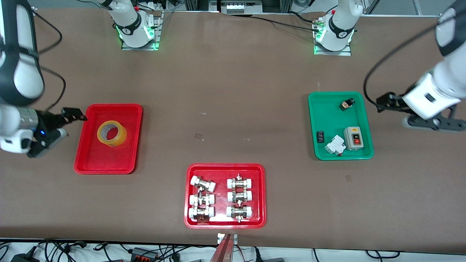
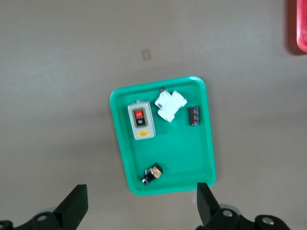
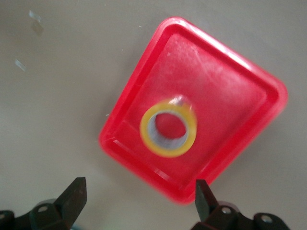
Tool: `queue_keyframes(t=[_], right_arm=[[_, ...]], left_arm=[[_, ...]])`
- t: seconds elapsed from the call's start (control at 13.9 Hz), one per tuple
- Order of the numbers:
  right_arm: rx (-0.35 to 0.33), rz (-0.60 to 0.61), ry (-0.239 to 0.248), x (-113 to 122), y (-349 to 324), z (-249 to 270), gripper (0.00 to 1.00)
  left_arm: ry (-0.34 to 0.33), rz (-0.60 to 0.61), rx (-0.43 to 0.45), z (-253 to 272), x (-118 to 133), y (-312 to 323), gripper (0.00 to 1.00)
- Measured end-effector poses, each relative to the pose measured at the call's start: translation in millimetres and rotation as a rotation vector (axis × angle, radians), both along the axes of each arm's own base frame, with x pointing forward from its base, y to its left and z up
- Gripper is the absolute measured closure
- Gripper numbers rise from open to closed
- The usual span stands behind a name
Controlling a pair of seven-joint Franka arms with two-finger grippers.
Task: Left arm passes tape to right arm into tray
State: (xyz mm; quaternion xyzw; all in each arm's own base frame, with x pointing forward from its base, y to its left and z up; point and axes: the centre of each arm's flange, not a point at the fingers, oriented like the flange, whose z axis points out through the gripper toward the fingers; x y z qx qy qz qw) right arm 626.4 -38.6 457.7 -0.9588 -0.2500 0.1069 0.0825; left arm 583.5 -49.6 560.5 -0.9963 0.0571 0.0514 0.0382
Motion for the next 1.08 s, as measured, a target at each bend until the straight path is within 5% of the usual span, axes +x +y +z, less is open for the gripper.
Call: queue_keyframes(t=[0.22, 0.58, 0.87, 1.08], right_arm=[[-0.087, -0.224, 0.003, -24.1, 33.5, 57.3, 0.00], [-0.156, -0.427, -0.069, -63.8, 81.8, 131.7, 0.00], [-0.168, -0.459, -0.132, -97.3, 88.8, 157.0, 0.00], [-0.171, -0.472, -0.145, -99.4, 81.0, 162.1, 0.00]], left_arm=[[0.010, 0.017, 0.004, -3.0, -19.8, 12.6, 0.00], [-0.030, 0.010, 0.000, 10.9, -19.2, 7.5, 0.00], [-0.012, 0.066, -0.007, 14.2, -22.0, 9.1, 0.00], [-0.014, 0.083, -0.011, 15.8, -22.5, 3.1, 0.00]])
